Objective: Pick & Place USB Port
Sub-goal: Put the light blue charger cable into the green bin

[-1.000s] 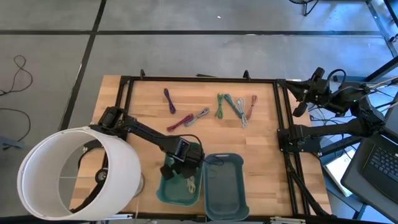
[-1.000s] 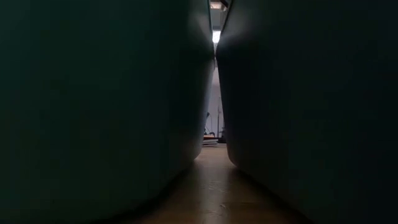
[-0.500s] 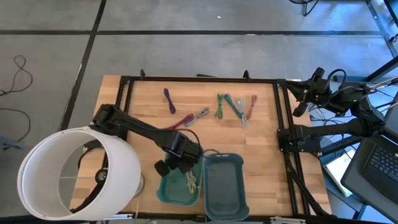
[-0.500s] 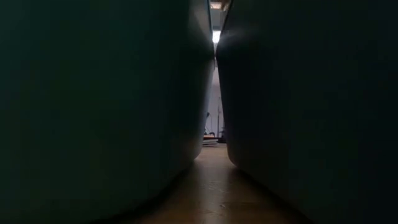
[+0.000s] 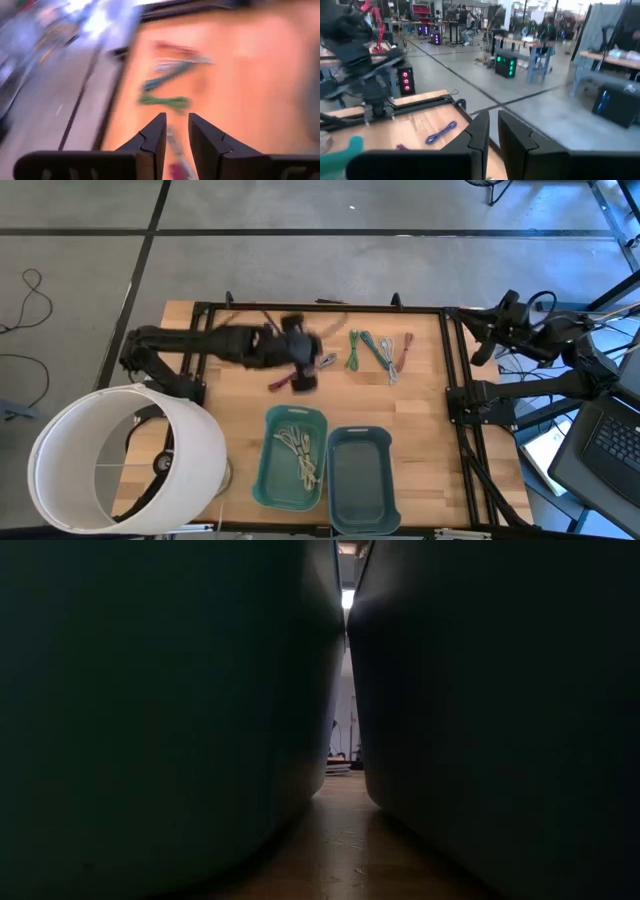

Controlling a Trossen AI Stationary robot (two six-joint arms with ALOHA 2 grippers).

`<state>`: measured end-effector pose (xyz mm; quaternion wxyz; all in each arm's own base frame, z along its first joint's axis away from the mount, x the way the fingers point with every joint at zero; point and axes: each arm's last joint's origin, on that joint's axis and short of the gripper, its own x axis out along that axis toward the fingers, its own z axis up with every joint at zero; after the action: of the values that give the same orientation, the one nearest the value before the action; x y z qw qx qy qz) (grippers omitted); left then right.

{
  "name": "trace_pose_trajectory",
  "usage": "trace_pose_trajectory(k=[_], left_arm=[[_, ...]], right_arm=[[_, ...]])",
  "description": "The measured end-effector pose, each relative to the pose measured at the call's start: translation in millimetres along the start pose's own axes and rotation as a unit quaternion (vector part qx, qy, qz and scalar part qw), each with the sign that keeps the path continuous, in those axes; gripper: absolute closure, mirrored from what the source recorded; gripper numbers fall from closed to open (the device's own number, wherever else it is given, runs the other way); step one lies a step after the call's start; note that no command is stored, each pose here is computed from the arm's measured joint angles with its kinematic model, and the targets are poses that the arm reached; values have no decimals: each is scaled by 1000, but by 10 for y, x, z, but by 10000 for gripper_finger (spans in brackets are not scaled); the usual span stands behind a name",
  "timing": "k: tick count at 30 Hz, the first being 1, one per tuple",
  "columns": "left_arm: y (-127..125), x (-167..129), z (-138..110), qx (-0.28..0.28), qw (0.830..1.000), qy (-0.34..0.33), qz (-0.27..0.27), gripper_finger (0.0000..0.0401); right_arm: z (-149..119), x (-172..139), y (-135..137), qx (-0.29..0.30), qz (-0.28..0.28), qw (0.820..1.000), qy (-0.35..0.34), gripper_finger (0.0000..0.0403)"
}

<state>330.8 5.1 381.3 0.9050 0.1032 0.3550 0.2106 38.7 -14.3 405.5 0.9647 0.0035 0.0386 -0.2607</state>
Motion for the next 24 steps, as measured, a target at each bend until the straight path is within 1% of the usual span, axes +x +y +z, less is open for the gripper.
trace_pose_trajectory(k=[2,4,6,8,11,13,16,20,22,24], left_arm=[[240,50,-14,-82,995,5,53,334],[445,121,-35,-138,987,9,84,337],[598,181,-63,-170,980,15,103,340],[729,252,-94,-188,975,21,117,342],[906,353,-164,-206,968,41,135,345],[1014,373,-186,-218,965,41,142,345],[1112,397,-216,-224,964,47,136,345],[1170,416,-236,-209,969,52,120,345],[1174,418,-238,-191,974,55,112,345],[1172,418,-238,-172,977,57,113,345]], right_arm=[[-29,35,21,19,1,1000,19,359],[-66,81,48,43,-3,998,44,359],[-116,146,85,61,-9,995,78,359],[-173,204,118,80,-19,990,114,359],[-261,308,182,111,-34,979,170,359],[-328,369,222,124,-45,968,213,359],[-408,465,278,146,-73,952,260,359],[-460,641,375,169,-79,935,301,359],[-490,761,408,174,-83,927,321,357],[-526,892,408,176,-99,919,338,350]])
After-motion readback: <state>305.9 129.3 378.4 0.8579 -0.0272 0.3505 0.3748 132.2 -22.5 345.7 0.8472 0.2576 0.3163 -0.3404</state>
